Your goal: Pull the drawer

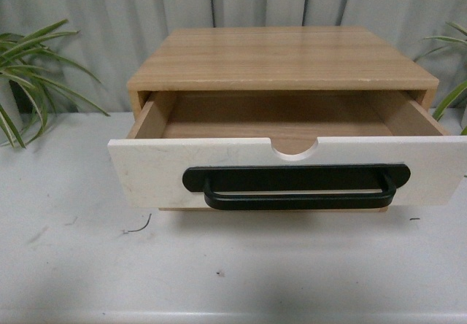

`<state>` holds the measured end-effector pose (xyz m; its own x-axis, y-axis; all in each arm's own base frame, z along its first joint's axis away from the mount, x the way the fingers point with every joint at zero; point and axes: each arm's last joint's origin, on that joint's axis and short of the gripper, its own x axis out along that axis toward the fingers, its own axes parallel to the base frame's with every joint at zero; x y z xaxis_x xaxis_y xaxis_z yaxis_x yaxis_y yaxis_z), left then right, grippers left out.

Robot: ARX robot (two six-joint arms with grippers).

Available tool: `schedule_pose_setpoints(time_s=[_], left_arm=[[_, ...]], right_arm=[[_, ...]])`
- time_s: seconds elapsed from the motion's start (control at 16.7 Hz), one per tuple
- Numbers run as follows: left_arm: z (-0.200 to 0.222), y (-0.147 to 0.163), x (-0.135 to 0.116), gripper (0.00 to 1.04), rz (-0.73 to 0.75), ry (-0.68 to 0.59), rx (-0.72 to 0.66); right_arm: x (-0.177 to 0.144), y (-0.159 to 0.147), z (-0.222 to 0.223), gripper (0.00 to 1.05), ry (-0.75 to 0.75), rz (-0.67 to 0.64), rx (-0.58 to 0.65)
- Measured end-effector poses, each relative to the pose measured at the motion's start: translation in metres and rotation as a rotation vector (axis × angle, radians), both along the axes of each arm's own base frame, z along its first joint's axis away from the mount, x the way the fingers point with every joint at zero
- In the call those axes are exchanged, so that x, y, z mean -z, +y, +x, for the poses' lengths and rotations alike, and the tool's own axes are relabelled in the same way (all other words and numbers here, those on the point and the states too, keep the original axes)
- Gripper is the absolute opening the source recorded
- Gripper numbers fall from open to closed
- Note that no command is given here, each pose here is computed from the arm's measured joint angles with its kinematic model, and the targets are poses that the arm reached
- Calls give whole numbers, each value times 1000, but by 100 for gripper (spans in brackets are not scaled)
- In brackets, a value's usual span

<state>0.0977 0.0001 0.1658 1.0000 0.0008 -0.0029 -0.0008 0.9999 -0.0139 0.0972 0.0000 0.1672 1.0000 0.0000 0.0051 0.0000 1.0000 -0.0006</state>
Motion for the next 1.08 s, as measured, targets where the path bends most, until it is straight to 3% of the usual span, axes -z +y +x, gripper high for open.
schedule_pose_setpoints(time_s=[0.3,0.42,0.48,1.08], left_arm=[[0,0,0,72,0,0,0],[0,0,0,95,0,0,0],[0,0,0,99,1,0,0],[0,0,0,98,0,0,0]], right_arm=[[0,0,0,74,0,0,0],[0,0,0,99,0,0,0],[0,0,0,98,0,0,0],[0,0,0,98,0,0,0]])
